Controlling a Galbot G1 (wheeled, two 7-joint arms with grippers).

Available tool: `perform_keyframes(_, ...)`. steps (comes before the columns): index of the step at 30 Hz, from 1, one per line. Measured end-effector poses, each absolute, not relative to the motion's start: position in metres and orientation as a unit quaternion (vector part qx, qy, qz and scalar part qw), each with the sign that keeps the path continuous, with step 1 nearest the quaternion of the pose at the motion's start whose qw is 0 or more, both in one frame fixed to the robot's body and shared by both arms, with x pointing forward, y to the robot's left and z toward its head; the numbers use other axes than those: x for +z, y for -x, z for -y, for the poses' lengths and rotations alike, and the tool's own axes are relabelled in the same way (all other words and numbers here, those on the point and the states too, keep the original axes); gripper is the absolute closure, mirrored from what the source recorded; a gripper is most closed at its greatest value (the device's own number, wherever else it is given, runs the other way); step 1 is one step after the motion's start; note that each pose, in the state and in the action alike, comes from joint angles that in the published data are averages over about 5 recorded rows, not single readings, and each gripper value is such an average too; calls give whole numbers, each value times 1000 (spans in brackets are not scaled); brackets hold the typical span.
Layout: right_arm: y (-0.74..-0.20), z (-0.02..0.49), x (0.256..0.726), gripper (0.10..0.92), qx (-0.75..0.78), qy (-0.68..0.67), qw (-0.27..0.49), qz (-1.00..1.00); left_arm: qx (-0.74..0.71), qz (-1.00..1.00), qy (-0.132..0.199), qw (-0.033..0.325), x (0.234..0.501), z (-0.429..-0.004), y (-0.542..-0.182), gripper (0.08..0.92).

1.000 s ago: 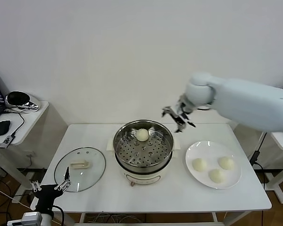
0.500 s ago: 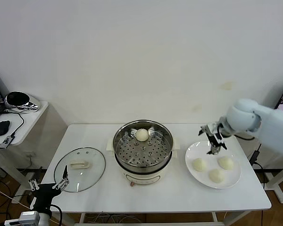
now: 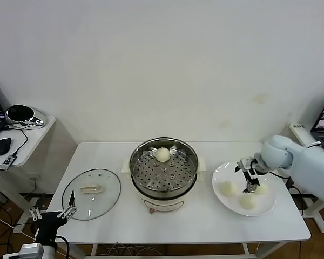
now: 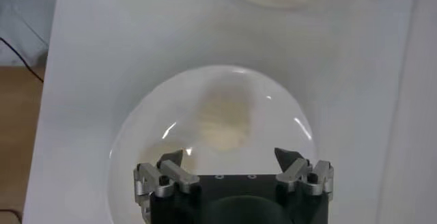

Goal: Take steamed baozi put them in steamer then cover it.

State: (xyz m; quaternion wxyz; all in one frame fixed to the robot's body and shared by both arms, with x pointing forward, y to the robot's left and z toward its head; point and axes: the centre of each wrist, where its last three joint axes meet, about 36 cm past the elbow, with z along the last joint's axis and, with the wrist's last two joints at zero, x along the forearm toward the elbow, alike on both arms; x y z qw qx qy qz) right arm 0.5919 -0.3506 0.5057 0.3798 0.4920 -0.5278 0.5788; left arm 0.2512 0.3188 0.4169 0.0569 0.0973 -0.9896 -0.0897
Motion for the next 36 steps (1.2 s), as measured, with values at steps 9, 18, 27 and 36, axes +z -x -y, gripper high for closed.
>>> perform_keyframes(9,-606,339,470,200,571,-494,384,531,-91,989,-100,58,416,-321,-251,177)
perform_keyframes(18,-615,332,452,258,566,-489,392,535,-91,989,-101,58,415,-322,-251,177)
perform_keyframes(27,-619,333,450,427,560,-485,400,540,-91,989,-102,58,415,-322,-251,177)
perform_keyframes(36,-623,338,485,454,554,-480,401,550,-93,989,-101,56,417,-323,-253,177)
